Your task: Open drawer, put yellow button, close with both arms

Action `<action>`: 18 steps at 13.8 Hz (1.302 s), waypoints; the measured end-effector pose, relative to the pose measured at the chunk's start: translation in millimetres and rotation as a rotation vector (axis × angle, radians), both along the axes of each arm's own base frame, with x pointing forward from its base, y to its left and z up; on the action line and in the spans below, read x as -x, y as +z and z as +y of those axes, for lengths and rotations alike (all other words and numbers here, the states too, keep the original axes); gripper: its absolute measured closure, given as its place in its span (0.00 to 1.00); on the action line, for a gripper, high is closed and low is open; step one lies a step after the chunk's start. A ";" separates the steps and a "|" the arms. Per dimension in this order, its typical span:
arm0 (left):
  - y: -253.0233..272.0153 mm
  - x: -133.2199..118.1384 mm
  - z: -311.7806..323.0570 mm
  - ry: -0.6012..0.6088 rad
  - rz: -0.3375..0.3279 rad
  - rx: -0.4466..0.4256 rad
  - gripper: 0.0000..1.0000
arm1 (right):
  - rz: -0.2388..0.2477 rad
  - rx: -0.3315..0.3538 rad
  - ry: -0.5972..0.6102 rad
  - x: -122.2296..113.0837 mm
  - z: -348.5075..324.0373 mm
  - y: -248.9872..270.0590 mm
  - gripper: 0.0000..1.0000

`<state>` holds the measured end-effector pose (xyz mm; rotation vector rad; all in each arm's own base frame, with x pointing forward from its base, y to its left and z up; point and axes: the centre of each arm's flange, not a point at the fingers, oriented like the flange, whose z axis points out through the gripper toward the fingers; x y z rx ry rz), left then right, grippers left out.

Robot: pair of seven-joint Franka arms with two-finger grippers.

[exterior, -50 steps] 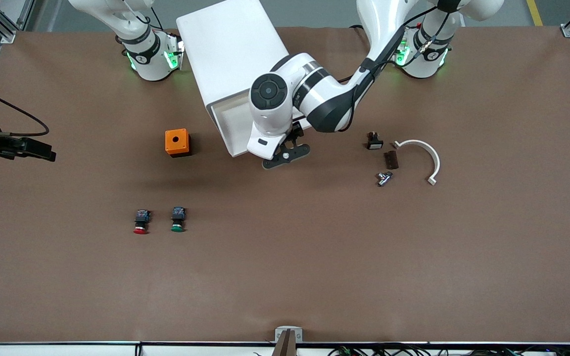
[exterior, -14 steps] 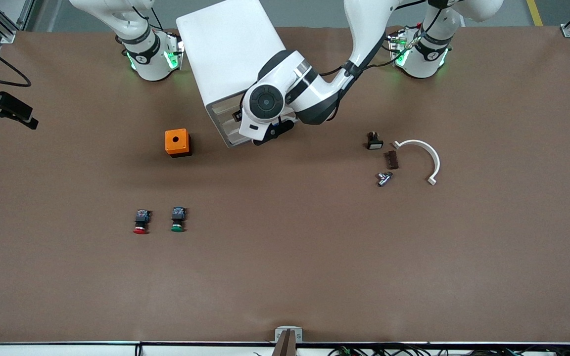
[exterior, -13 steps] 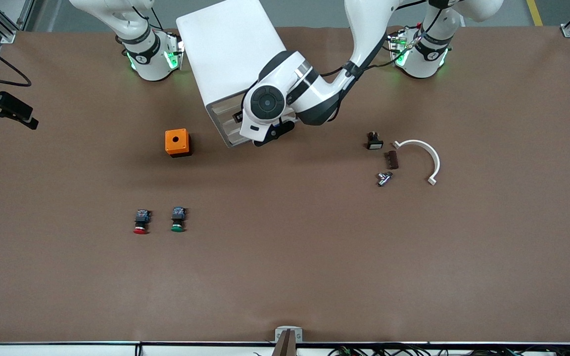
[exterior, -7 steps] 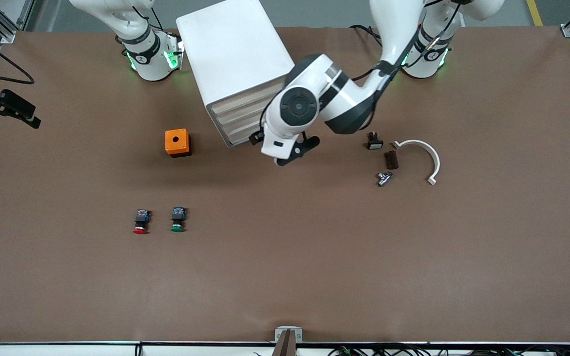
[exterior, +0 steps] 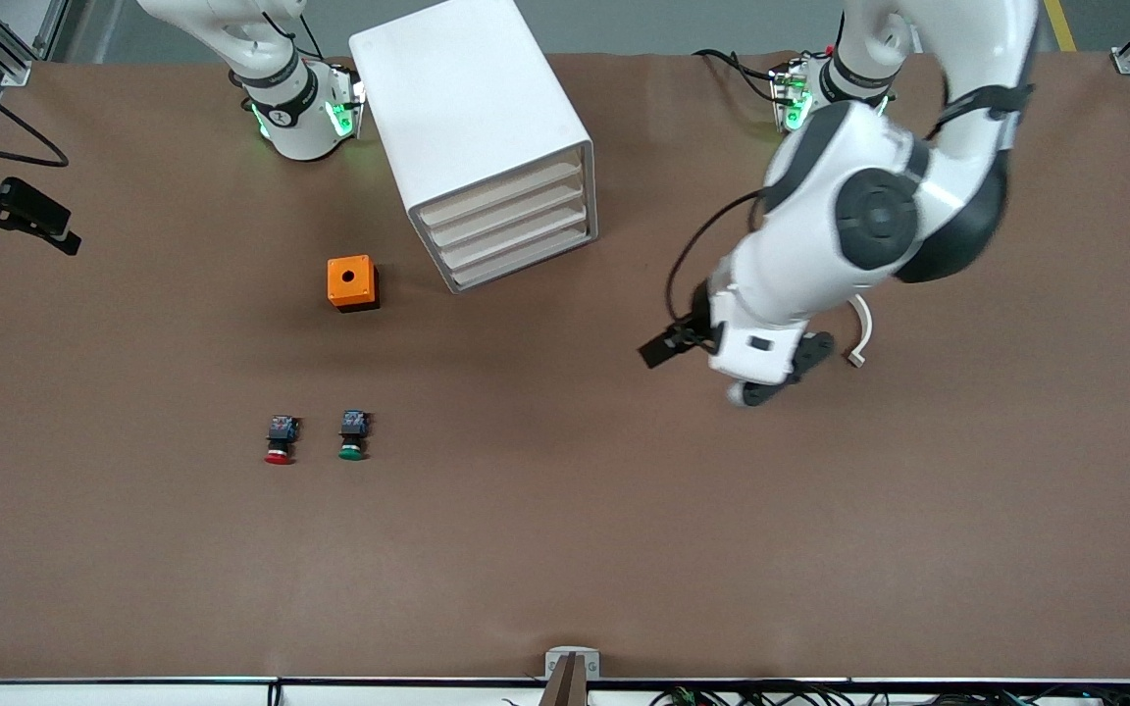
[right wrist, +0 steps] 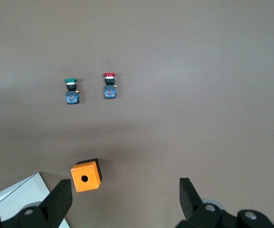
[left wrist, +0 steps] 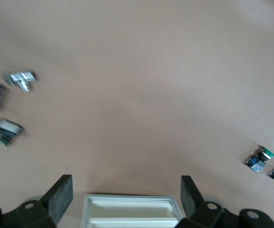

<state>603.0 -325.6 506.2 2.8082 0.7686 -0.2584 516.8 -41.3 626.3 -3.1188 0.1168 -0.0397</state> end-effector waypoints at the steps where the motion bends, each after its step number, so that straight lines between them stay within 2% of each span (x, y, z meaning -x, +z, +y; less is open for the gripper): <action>1: 12.5 -4.1 26.1 -0.038 -0.006 -0.001 0.00 | 0.000 0.000 -0.001 0.0 -0.3 0.0 0.00; 6: 43.1 -4.7 109.5 -0.189 -0.009 -0.105 0.00 | 0.001 0.000 -0.001 0.1 -0.7 -0.3 0.00; 11: 71.8 -11.7 200.1 -0.255 -0.047 -0.095 0.00 | 0.003 0.000 -0.001 0.3 -0.4 -0.5 0.00; 15: 98.4 2.8 252.6 -0.298 -0.083 -0.092 0.00 | 0.003 0.000 -0.001 0.3 -0.4 -0.5 0.00; 18: 100.3 20.1 278.7 -0.326 -0.077 -0.097 0.00 | 0.003 0.000 0.001 0.3 0.8 -0.6 0.00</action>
